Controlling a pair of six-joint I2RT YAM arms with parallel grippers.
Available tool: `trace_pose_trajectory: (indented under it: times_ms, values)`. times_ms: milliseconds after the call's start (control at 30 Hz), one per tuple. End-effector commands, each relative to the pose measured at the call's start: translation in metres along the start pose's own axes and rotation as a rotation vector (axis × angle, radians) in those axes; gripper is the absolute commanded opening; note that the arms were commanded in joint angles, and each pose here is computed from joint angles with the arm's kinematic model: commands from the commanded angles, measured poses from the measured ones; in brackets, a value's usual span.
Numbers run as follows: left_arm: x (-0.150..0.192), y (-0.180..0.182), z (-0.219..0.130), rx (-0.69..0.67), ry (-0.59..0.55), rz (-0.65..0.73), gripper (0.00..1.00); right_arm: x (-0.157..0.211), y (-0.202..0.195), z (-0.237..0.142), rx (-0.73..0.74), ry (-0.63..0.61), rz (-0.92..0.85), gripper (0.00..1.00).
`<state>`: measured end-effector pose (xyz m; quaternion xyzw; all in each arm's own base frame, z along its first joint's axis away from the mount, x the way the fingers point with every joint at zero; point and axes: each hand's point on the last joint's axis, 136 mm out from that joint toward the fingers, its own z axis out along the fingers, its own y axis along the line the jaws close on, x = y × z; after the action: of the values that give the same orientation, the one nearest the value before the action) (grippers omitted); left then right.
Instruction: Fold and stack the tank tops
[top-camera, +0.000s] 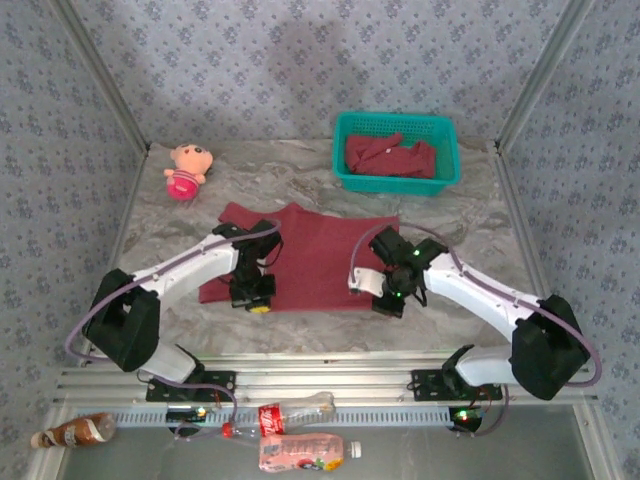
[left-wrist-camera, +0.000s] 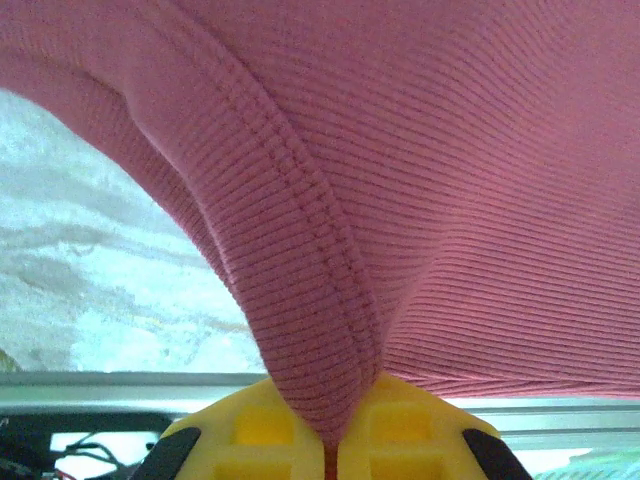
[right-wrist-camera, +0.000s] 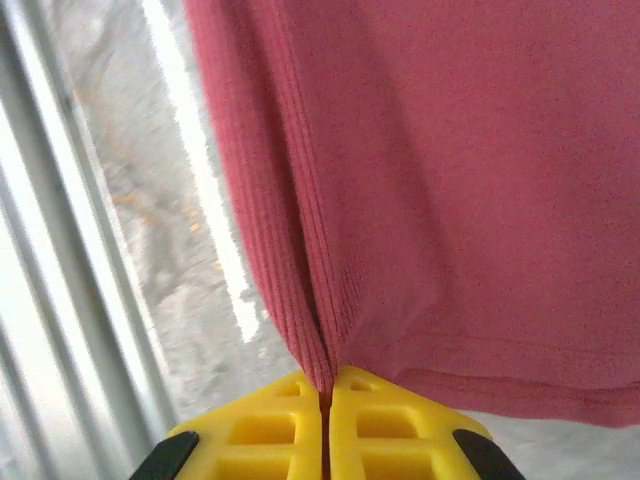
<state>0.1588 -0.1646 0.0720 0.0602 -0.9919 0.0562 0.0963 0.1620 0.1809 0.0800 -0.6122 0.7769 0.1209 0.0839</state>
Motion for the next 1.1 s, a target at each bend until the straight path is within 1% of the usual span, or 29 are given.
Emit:
trace_pose_trajectory:
  times_ms: [0,33,167,367,533,733,933,1067]
  values:
    - [0.003,0.002,0.013,-0.007,0.046,-0.040,0.06,0.020,0.016,0.012,-0.055,0.077,0.060,0.09]
    - [-0.002,-0.002,0.016,-0.003,0.053,-0.031,0.06,0.017,0.019,0.013,-0.081,0.066,0.059,0.09]
    - [-0.027,-0.020,0.017,0.011,0.050,0.012,0.07,0.012,0.004,0.019,-0.067,0.052,0.071,0.09]
    - [-0.049,-0.025,0.013,0.028,0.044,0.008,0.08,0.011,-0.018,0.023,-0.051,0.040,0.097,0.10]
    - [-0.056,-0.028,0.013,0.037,0.054,0.013,0.09,0.006,-0.036,0.023,-0.039,0.027,0.114,0.12]
    - [-0.061,-0.029,0.018,0.040,0.076,0.020,0.10,0.008,-0.043,0.030,-0.029,0.038,0.117,0.13]
    - [-0.078,-0.034,0.017,0.033,0.054,0.019,0.10,0.004,-0.061,0.032,0.036,0.030,0.122,0.15]
    - [-0.083,-0.033,0.019,0.029,0.049,0.008,0.11,0.006,-0.070,0.032,0.075,0.041,0.121,0.17]
